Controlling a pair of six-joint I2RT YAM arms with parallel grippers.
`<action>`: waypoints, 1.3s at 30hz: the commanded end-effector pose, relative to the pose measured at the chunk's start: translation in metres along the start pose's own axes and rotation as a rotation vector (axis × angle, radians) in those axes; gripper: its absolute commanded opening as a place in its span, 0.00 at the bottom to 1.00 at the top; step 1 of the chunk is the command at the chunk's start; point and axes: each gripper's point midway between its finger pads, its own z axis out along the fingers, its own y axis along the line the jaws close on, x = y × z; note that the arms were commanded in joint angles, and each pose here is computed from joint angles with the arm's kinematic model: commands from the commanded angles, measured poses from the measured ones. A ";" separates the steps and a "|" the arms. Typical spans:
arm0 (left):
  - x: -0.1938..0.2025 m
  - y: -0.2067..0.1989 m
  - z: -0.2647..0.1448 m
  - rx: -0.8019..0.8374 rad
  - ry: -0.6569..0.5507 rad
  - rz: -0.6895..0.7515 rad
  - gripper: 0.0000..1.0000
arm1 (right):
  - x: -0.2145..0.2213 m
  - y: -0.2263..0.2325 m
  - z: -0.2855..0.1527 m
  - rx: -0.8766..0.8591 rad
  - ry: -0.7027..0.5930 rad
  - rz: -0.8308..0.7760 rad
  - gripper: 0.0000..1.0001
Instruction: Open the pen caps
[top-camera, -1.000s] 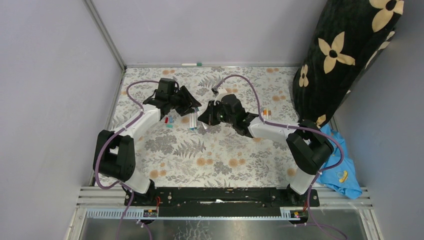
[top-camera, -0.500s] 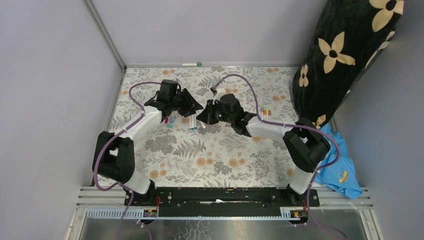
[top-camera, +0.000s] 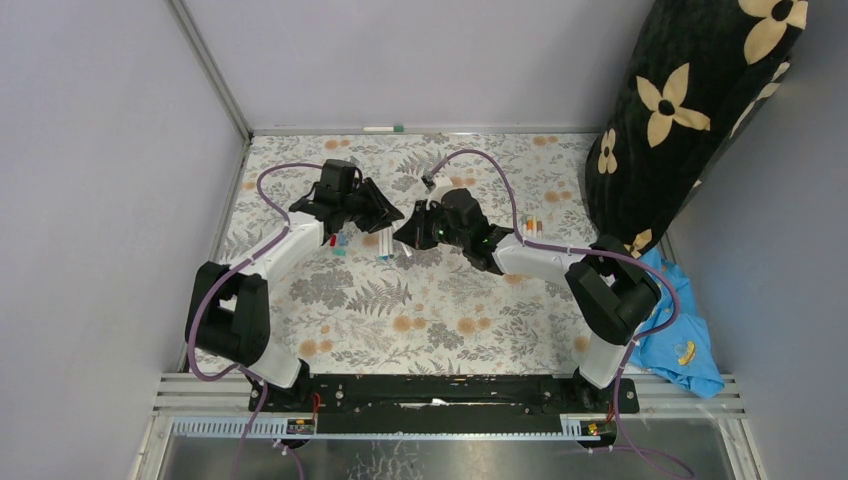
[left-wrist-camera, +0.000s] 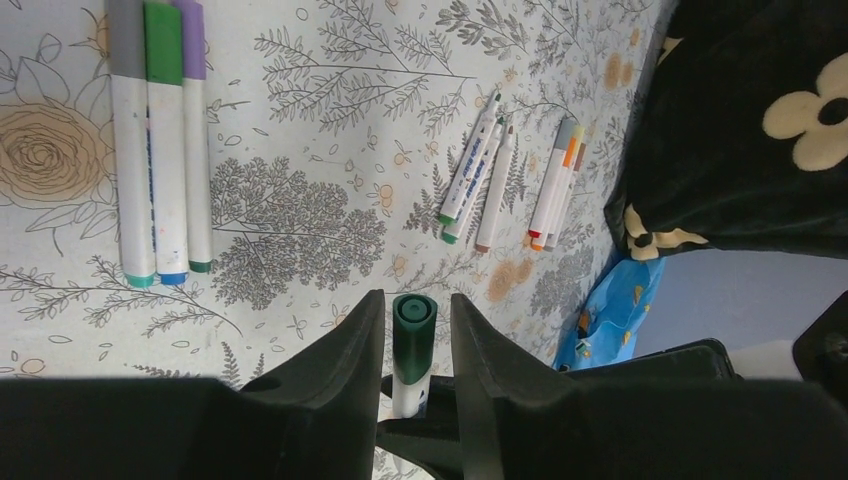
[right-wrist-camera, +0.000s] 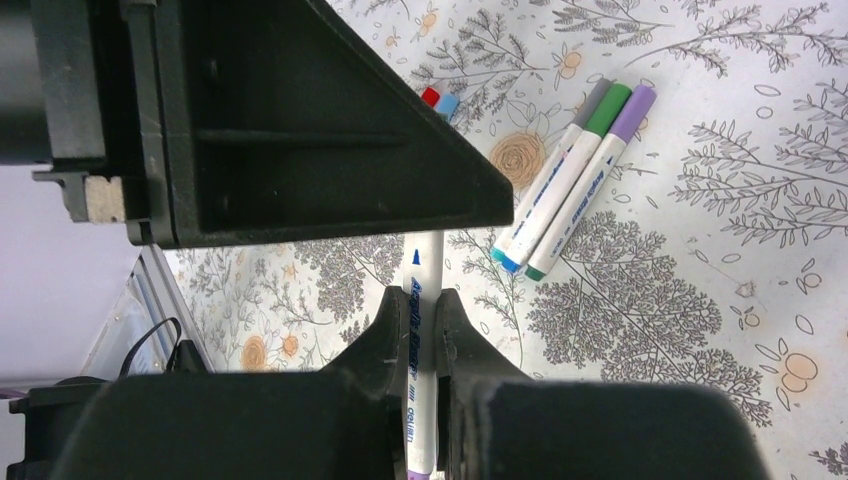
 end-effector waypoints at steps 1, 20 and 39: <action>-0.013 -0.003 0.002 -0.003 -0.051 0.040 0.37 | -0.016 0.013 -0.005 -0.053 -0.053 -0.012 0.00; -0.020 -0.003 0.005 -0.007 -0.077 0.069 0.00 | -0.008 0.011 -0.005 -0.059 -0.036 0.006 0.00; -0.134 0.028 0.030 -0.141 -0.309 -0.033 0.00 | 0.078 -0.015 -0.034 0.021 0.060 0.092 0.00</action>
